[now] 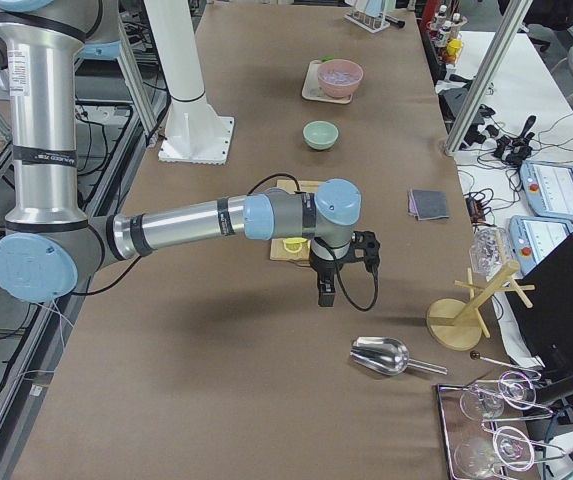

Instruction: Put spoon and ice into bowl

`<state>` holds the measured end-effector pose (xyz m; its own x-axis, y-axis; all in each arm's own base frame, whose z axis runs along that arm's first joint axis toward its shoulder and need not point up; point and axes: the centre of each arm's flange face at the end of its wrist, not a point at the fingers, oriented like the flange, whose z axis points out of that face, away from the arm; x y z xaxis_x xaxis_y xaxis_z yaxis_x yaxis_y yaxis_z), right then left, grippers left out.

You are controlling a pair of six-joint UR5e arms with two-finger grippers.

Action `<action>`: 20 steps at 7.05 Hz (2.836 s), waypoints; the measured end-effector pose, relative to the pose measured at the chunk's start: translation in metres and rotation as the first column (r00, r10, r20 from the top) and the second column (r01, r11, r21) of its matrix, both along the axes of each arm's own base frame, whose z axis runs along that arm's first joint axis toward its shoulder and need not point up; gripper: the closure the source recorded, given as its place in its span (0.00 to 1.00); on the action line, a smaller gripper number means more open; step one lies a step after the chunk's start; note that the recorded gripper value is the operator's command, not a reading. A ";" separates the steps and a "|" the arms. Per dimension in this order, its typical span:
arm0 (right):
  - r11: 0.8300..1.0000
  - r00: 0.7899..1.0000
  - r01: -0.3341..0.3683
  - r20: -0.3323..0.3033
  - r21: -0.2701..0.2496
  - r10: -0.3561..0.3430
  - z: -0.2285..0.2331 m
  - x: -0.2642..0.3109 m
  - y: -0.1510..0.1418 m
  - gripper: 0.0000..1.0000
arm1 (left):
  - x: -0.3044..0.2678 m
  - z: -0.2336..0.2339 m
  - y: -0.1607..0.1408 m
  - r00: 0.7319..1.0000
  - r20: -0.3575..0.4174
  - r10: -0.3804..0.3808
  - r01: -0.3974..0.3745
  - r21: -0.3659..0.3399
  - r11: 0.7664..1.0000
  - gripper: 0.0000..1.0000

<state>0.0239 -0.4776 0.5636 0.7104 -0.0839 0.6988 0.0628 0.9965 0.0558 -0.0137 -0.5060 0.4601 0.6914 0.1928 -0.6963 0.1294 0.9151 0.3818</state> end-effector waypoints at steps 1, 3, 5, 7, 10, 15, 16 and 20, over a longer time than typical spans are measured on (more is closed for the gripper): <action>1.000 1.000 0.003 0.027 0.000 -0.003 0.001 -0.003 -0.002 0.00 | 0.033 -0.019 -0.009 0.999 -0.038 0.004 -0.004 -0.008 1.000 0.02; 0.999 0.998 0.004 0.069 0.032 -0.006 0.003 -0.007 -0.009 0.00 | 0.114 -0.045 -0.015 0.993 -0.111 -0.034 0.028 -0.057 0.998 0.02; 0.998 0.994 -0.006 0.107 0.065 -0.001 -0.008 -0.014 -0.017 0.00 | 0.185 -0.071 -0.030 0.985 -0.157 -0.073 0.056 -0.110 0.992 0.02; 0.997 0.987 -0.038 0.160 0.062 0.028 -0.035 -0.035 -0.023 0.00 | 0.237 -0.084 -0.049 0.984 -0.161 -0.079 0.057 -0.136 0.989 0.02; 0.989 0.964 -0.148 0.221 -0.013 0.147 -0.073 -0.081 -0.025 0.00 | 0.306 -0.089 -0.050 0.989 -0.131 -0.069 0.050 -0.141 0.989 0.10; 0.988 0.962 -0.150 0.225 -0.027 0.152 -0.105 -0.127 -0.022 0.00 | 0.366 -0.069 -0.039 0.997 -0.061 -0.049 0.041 -0.138 0.990 0.35; 0.988 0.961 -0.153 0.228 -0.029 0.155 -0.109 -0.129 -0.023 0.00 | 0.368 -0.064 -0.042 0.998 -0.048 -0.051 0.044 -0.135 0.990 0.37; 0.985 0.955 -0.169 0.242 -0.027 0.170 -0.126 -0.129 -0.021 0.00 | 0.370 -0.049 -0.040 0.998 -0.030 -0.049 0.044 -0.142 0.989 0.47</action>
